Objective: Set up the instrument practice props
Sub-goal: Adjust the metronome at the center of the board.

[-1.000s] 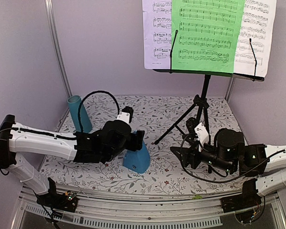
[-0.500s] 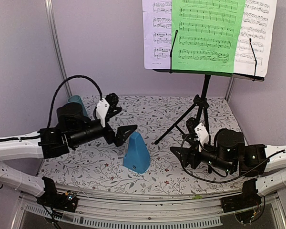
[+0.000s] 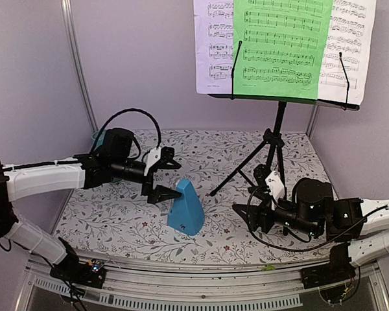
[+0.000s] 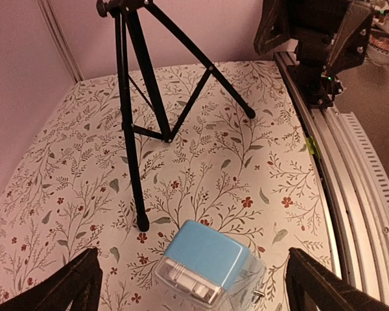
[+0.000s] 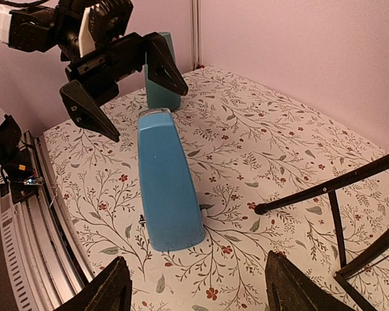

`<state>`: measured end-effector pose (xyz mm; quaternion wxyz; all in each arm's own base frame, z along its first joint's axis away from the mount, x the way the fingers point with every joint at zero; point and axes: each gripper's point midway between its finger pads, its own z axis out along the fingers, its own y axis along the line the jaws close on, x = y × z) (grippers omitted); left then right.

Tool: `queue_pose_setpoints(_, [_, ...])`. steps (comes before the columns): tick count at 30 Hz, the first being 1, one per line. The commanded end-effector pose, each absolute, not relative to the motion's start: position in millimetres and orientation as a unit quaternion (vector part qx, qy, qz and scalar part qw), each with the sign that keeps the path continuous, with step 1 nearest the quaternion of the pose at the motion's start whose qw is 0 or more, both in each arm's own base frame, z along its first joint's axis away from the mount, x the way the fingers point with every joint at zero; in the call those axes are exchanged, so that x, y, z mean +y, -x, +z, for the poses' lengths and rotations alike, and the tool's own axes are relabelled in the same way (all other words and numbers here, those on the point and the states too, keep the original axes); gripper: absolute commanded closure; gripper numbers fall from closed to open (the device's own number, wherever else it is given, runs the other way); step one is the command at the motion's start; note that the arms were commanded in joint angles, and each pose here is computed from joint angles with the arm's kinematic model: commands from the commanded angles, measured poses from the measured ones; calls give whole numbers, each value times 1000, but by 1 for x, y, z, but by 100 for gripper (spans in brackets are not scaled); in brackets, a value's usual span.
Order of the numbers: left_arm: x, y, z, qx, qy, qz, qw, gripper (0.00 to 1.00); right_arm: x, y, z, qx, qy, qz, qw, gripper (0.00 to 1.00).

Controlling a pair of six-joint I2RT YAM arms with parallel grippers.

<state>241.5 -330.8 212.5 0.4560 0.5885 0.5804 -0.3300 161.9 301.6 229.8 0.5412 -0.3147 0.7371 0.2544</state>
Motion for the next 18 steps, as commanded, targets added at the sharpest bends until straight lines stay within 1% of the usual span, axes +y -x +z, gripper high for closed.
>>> queue_pose_setpoints(1, [-340,-239,206,546,-626,-362,423,1,300,-160,236,730,313,268,546,27])
queue_pose_setpoints(4, [-348,-243,193,547,-630,-378,401,3,299,-159,236,728,315,269,546,27])
queue_pose_setpoints(9, [-356,-248,172,564,-624,-396,369,16,298,-158,234,728,320,266,545,27])
queue_pose_setpoints(12, [-359,-246,164,570,-620,-394,368,22,297,-158,234,728,319,266,546,27])
queue_pose_setpoints(14, [-361,-246,165,578,-606,-390,383,29,297,-158,233,728,319,266,546,27])
queue_pose_setpoints(15, [-362,-244,167,580,-596,-392,394,30,297,-158,232,728,320,265,545,27])
queue_pose_setpoints(17, [-367,-245,178,582,-569,-373,445,33,296,-159,231,729,320,263,546,27])
queue_pose_setpoints(18, [-365,-244,173,592,-553,-356,467,36,296,-159,231,729,320,262,546,27])
